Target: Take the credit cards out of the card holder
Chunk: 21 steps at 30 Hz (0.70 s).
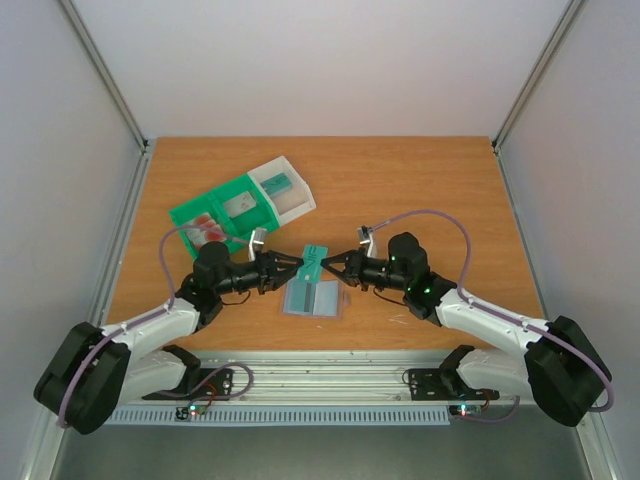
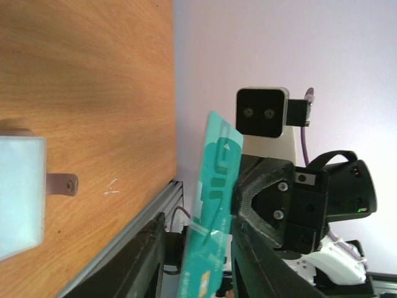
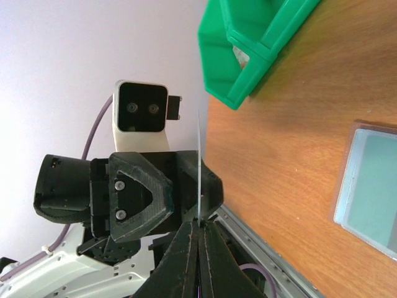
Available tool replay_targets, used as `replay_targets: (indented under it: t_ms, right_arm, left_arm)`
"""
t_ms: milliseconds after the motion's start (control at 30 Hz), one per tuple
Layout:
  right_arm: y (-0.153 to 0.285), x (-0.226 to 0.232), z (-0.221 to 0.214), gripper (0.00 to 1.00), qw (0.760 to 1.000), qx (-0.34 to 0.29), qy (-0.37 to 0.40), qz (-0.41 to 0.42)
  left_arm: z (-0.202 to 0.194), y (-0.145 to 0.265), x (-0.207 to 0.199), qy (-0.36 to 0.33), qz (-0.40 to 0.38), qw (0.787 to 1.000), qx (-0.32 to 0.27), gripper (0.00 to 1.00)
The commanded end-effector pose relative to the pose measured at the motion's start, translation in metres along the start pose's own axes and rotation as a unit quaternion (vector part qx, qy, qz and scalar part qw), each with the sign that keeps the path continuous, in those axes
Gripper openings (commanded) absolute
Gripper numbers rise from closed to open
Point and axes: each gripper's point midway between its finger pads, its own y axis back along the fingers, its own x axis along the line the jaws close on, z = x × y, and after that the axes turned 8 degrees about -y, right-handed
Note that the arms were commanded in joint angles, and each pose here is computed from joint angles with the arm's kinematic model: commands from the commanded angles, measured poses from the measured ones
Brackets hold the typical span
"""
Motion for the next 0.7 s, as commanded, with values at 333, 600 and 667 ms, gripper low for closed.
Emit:
replay_targets:
  t_ms: [333, 600, 667]
  right_arm:
    - [0.002, 0.000, -0.006, 0.05, 1.000, 0.012, 0.016, 0.005]
    - [0.031, 0.009, -0.016, 0.27, 0.989, 0.025, 0.123, -0.073]
    - [0.043, 0.015, -0.017, 0.31, 0.982, 0.028, 0.157, -0.100]
  left_arm:
    - [-0.001, -0.002, -0.019, -0.039, -0.045, 0.998, 0.009, 0.00]
    - [-0.011, -0.002, -0.028, -0.061, -0.060, 0.995, 0.047, 0.00]
    - [-0.015, -0.002, -0.031, -0.070, -0.061, 0.994, 0.061, 0.00]
